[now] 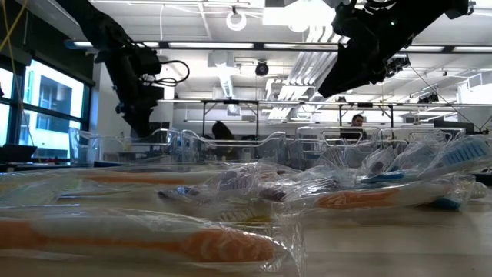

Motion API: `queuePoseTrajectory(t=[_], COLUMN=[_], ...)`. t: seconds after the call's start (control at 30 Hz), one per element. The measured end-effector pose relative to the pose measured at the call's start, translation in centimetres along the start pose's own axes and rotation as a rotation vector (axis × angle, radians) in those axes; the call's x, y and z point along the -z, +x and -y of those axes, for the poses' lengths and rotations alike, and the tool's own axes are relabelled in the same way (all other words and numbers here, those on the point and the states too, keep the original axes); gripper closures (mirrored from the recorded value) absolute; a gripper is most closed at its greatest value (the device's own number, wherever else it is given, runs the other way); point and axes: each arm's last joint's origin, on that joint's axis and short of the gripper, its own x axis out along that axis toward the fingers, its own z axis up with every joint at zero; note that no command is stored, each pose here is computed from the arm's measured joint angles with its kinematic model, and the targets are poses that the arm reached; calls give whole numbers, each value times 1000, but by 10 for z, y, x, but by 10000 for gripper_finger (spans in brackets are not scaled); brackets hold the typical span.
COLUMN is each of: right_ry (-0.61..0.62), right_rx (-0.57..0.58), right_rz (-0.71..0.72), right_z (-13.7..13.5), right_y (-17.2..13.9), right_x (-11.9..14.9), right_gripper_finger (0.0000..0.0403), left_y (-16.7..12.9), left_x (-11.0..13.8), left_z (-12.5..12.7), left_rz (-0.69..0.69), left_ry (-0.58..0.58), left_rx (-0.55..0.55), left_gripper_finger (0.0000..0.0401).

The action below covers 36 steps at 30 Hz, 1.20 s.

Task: Pick & Place Toothbrushes
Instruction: Put the green toothbrush into the middle left transparent bin

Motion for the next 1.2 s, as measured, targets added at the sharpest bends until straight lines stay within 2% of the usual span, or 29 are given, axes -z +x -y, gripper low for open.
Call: queuePoseTrajectory(t=[0.13,0.27,0.43,0.63,0.87,0.93,1.07,1.2], right_ry=[0,0,10,22,19,19,19,19], right_rx=[0,0,0,0,3,2,2,2], right_rz=[0,0,0,0,2,2,2,2], right_z=[0,0,0,0,0,0,0,0], right_y=[0,0,0,0,0,0,0,0], right_x=[0,0,0,0,0,0,0,0], right_gripper_finger=[289,289,289,288,289,289,288,289], left_y=[-3,-12,-37,-67,-87,-89,-88,-82], left_x=[-6,-16,-27,-31,-19,-15,-3,12], left_z=[0,9,26,50,83,95,115,131], left_rz=[77,183,323,451,564,636,782,841], left_ry=[17,92,188,325,451,476,506,560], left_rx=[30,41,5,20,84,98,108,141], left_gripper_finger=[276,276,276,276,276,276,276,276])
